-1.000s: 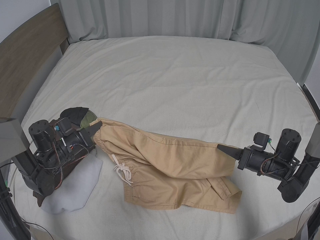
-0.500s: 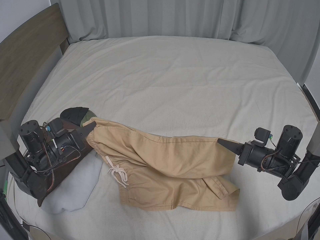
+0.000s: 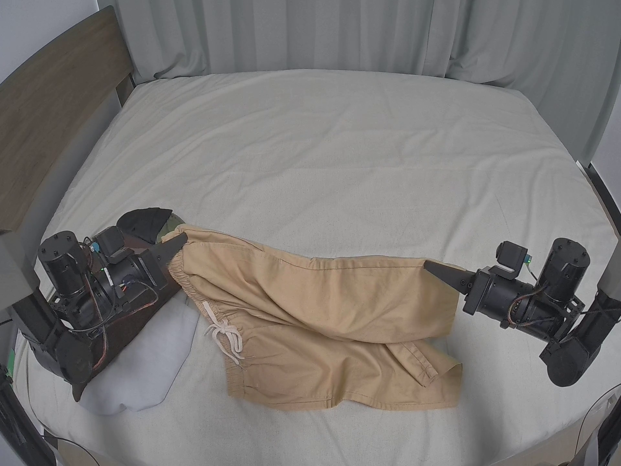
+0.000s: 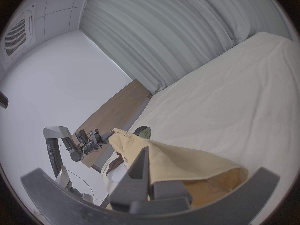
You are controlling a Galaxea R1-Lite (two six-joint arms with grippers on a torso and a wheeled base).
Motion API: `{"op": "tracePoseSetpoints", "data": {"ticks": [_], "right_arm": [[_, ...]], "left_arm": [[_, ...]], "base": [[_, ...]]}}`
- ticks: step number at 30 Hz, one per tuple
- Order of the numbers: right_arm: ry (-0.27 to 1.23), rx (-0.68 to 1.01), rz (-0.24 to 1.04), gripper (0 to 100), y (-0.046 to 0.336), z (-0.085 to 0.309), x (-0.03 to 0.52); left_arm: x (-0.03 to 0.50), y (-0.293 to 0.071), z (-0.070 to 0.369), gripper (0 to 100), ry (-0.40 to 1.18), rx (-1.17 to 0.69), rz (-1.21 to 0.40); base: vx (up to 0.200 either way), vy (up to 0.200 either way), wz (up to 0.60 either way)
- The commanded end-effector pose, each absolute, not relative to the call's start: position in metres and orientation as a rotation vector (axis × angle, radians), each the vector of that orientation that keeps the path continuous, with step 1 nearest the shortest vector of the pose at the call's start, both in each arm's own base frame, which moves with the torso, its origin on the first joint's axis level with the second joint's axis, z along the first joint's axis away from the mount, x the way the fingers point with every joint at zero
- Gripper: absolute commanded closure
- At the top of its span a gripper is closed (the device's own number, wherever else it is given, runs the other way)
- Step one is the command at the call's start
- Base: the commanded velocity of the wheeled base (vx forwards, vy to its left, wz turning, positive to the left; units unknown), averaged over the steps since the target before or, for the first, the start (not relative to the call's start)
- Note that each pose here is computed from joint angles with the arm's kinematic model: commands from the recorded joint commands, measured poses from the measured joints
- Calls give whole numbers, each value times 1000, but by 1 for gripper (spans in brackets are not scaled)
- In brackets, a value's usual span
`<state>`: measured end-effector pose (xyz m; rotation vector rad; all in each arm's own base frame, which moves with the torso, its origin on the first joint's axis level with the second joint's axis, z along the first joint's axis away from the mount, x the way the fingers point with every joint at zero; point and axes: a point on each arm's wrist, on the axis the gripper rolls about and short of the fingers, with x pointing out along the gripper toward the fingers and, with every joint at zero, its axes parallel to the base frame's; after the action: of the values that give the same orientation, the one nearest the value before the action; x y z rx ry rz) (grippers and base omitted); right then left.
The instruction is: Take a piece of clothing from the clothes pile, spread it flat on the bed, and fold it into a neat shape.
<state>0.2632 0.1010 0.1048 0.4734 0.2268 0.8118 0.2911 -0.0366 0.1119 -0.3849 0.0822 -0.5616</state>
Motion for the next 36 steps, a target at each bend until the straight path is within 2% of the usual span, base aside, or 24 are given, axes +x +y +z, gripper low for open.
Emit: {"op": "tracePoseSetpoints", "data": {"ticks": [1,12,36], "right_arm": [[206,472,816,100,100,110,262],[174,472,786,100,90,116,265],[155,472,763,100,84,118,269]], "left_arm": [[293,-43,109,100,91,-384,-580],[307,-45,97,100,100,-345,-574],[313,-46,103,100,68,-345,-578]], "base": [[0,0,0],[0,0,0],[0,0,0]]}}
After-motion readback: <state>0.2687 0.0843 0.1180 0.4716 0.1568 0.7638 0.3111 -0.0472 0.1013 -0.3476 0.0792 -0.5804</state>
